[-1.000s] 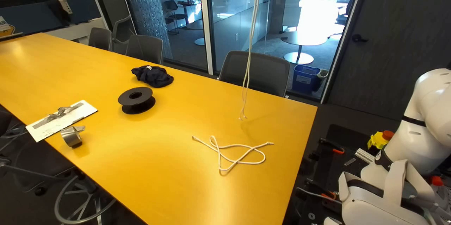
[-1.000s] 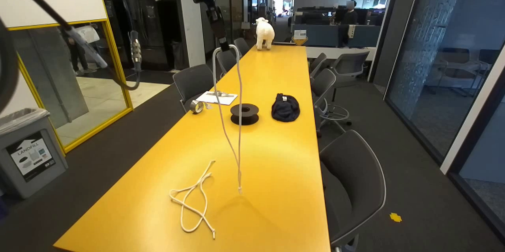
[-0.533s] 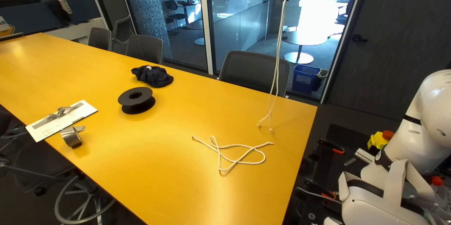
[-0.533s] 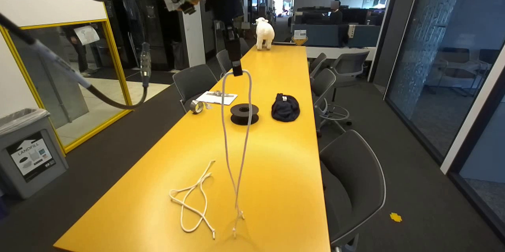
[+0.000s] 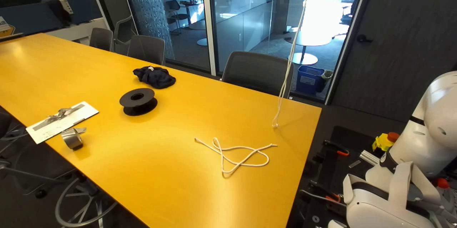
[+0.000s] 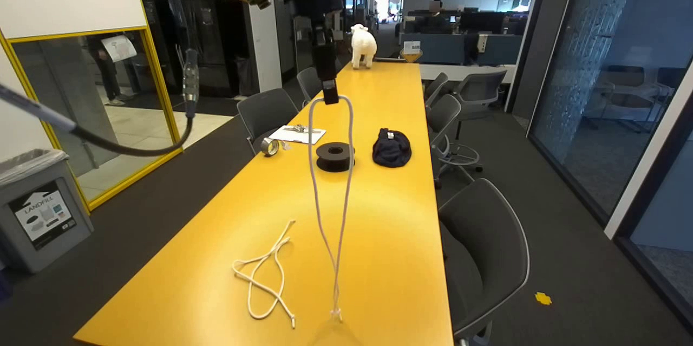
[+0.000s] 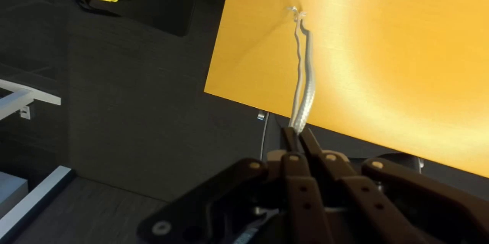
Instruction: Untangle the ropes on the table.
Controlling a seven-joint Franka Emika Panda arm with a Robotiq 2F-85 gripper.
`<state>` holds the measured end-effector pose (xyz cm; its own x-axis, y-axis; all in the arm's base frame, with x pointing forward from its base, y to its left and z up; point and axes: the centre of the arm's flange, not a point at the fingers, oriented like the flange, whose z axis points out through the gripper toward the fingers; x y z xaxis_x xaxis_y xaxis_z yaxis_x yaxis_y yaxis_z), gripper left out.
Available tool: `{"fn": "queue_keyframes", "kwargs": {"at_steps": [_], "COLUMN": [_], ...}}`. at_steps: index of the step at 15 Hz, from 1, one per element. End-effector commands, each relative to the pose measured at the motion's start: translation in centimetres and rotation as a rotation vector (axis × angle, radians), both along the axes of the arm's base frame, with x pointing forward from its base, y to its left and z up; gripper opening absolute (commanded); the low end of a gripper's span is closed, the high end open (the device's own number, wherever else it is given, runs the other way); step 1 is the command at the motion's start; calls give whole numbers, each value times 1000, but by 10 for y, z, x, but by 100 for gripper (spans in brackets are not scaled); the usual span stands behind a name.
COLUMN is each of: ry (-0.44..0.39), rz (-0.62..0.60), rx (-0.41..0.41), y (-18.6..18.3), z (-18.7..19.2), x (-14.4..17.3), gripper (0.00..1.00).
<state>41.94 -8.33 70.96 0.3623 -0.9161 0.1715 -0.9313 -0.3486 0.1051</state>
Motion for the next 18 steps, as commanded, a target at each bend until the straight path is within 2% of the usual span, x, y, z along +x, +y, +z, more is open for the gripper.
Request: {"fn": "queue_keyframes", "kwargs": {"at_steps": [1, 4, 10, 14, 18], "ry": [-49, -43, 90, 192, 245], "rz": [-19, -28, 41, 109, 185], "rx": [-10, 3, 51, 72, 89], "y": [-6, -15, -12, -12, -21], "z": [33, 40, 15, -29, -77], "x": [-29, -42, -40, -10, 42], "gripper": [1, 1, 1, 1, 1]}}
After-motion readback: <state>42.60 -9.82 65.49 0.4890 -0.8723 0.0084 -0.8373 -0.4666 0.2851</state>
